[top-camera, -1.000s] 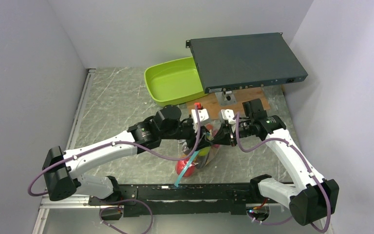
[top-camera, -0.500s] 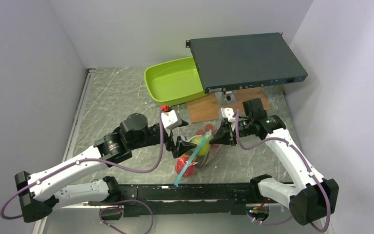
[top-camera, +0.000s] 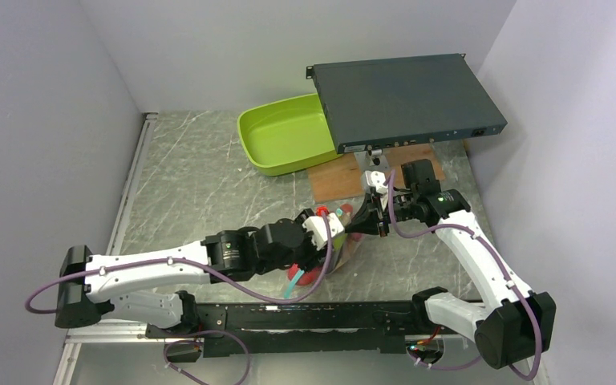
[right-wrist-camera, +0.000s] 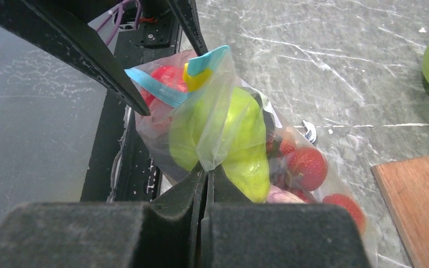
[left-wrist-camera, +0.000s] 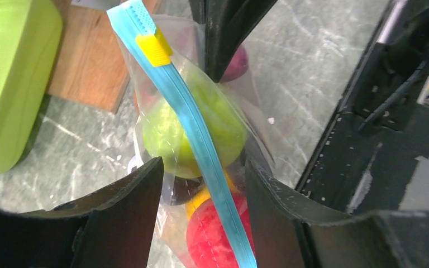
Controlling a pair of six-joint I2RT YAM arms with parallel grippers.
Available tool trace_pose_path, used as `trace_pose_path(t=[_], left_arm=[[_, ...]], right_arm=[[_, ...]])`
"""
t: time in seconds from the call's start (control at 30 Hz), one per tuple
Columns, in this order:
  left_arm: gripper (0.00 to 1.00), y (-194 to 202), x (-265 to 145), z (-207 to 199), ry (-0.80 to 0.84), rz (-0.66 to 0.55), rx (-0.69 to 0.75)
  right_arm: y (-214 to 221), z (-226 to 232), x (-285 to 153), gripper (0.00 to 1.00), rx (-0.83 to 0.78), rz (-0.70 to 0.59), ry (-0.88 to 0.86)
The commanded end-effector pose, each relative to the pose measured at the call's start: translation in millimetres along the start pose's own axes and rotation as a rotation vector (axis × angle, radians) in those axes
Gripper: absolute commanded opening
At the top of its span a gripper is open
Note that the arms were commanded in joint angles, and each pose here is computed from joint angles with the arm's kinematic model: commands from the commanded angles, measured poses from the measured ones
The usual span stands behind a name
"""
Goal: Open the zip-top bag and remove the fake food
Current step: Unzip the zipper food storage bag at the center of the board.
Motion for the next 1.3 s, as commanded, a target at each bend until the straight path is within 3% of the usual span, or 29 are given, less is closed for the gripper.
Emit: trace_pose_path(t=[0.0,0.1,0.23,0.3,0.47,0.53,0.63,0.9,1.1,1.27], left_arm=[[0.6,-13.0,0.0,18.9,-0.206,-0.023,-0.008],[0.6,-5.1,2.1,26.9,-0.279,0.025,0.014],[0.62,1.9,8.3,20.6,-0.241,0.047,0.031],[0.55,2.7,10.4,15.9,-0.204,0.038,0.036],[0.17,4.5,6.3,15.5,-0.177,0.018,0.045],[0.08,0.3,1.0,16.4,-0.169,-0.008,0.043],[0.0,-8.6,-6.8,14.5,-0.133,-0.058,0.038],[0.0,-32.4,-23.4,19.6,-0.039,-0.162,0.039],[0.0,-40.1,-32.6,13.5,0.119,-0.229,0.02],[0.0,-38.6,-29.5,12.1,0.225,-0.215,-0.034]], right_arm=[[-10.1,-2.0,0.5,0.0,-0.036,-0.051,-0.006],[-9.5,-2.1,0.2,0.0,-0.034,-0.05,-0.004],[-8.8,-2.2,0.6,0.0,-0.032,-0.049,-0.005],[-8.6,-2.4,0.6,0.0,-0.033,-0.047,-0.003],[-5.6,-3.6,0.6,0.0,-0.033,-0.037,0.003],[-4.8,-3.9,0.8,0.0,-0.033,-0.034,0.003],[-3.6,-3.4,0.5,0.0,-0.037,-0.03,0.004],[-0.6,-0.1,1.2,0.0,-0.05,-0.026,-0.009],[-3.2,2.7,2.5,0.25,-0.043,-0.05,-0.028],[-9.5,6.6,3.2,0.59,-0.04,-0.092,-0.057]])
Point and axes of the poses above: each gripper's point midway between its finger pads, its own x axis out along the fingers, its own z axis along the line the jaws close on, y = z × x, the point moved 2 cm from there along -x, back along the fingers, and after that the axes turned 14 degrees about -x, right-handed, at the moved point
